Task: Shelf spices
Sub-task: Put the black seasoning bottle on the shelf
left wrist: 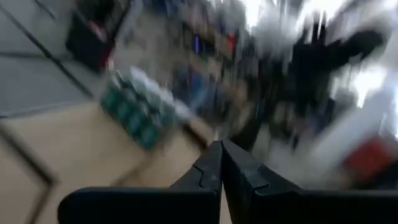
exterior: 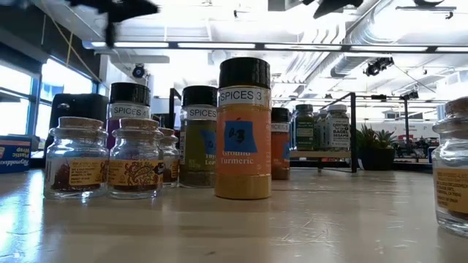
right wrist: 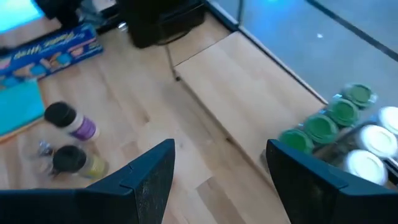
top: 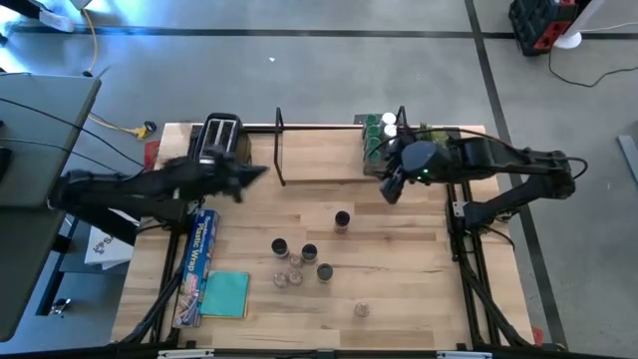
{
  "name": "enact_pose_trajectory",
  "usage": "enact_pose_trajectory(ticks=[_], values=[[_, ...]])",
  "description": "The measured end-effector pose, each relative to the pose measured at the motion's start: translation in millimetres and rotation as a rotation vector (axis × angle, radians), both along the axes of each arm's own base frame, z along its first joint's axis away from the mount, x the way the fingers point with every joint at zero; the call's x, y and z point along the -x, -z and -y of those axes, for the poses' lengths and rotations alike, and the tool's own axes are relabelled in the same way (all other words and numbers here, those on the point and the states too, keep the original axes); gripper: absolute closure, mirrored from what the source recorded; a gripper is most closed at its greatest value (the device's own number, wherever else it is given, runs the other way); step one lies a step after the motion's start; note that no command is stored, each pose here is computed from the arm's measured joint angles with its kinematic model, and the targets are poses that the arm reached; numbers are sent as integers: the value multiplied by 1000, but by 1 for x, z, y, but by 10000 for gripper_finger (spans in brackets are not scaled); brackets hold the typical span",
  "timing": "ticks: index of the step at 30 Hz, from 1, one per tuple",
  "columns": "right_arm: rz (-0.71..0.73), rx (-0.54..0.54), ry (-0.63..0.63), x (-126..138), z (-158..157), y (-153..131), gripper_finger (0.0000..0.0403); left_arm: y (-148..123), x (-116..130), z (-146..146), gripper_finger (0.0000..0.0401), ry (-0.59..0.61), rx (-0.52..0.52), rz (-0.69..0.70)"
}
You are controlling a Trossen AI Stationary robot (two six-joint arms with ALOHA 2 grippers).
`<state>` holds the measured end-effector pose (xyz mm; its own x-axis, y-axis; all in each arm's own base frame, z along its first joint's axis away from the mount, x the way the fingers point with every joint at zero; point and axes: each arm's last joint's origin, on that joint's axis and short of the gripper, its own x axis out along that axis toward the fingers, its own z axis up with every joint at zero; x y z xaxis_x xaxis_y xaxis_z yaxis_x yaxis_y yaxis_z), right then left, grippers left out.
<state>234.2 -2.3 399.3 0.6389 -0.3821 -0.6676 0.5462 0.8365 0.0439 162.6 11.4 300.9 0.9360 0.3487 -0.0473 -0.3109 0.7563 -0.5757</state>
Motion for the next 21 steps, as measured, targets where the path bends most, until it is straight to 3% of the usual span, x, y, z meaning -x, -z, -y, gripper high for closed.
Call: enact_pose_trajectory(ticks=[5,12,17,21], values=[[34,-6,51,11,-3,-5,155,-18,-81,-1,365,207,-165,-290],[37,-47,53,12,-13,-4,155,-17,-180,-7,269,489,-371,-416],[46,-76,63,13,-21,-3,155,10,-224,-4,186,695,-425,-500],[63,-83,88,15,-26,-3,155,36,-245,9,138,779,-541,-577]])
